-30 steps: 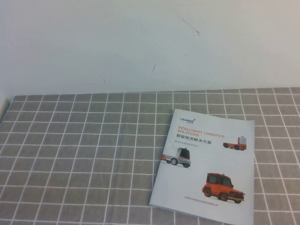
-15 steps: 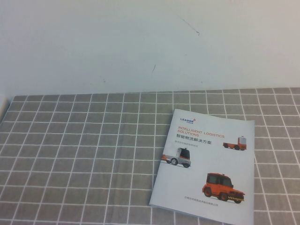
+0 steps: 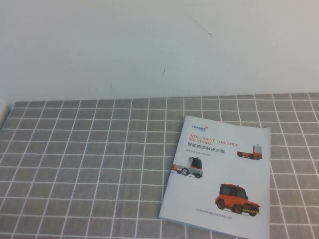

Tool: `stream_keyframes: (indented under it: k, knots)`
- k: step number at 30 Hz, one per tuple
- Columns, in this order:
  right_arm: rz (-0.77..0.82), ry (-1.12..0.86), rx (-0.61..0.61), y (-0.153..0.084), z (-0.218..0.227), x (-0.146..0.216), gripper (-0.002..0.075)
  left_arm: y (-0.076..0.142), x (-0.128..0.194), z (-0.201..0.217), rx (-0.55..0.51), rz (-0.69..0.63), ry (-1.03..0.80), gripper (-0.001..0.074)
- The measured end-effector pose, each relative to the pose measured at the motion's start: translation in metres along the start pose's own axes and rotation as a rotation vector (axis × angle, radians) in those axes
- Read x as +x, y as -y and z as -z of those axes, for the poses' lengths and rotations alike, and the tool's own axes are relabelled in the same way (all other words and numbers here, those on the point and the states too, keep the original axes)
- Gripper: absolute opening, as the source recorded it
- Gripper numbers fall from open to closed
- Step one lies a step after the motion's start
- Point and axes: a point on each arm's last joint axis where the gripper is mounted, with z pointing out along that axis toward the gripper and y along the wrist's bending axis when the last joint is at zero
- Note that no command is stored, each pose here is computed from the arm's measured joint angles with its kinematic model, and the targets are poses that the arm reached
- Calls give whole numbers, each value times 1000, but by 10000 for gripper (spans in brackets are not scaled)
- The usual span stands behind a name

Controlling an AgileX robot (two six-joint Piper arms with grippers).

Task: Close book
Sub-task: 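Close the open booklet and leave it lying on the table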

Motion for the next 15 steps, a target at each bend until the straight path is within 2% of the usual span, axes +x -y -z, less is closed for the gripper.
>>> stream_keyframes:
  k: [15]
  knots:
    - [0, 0, 0, 0, 0, 0, -3, 1, 1, 0, 26, 14, -9, -3]
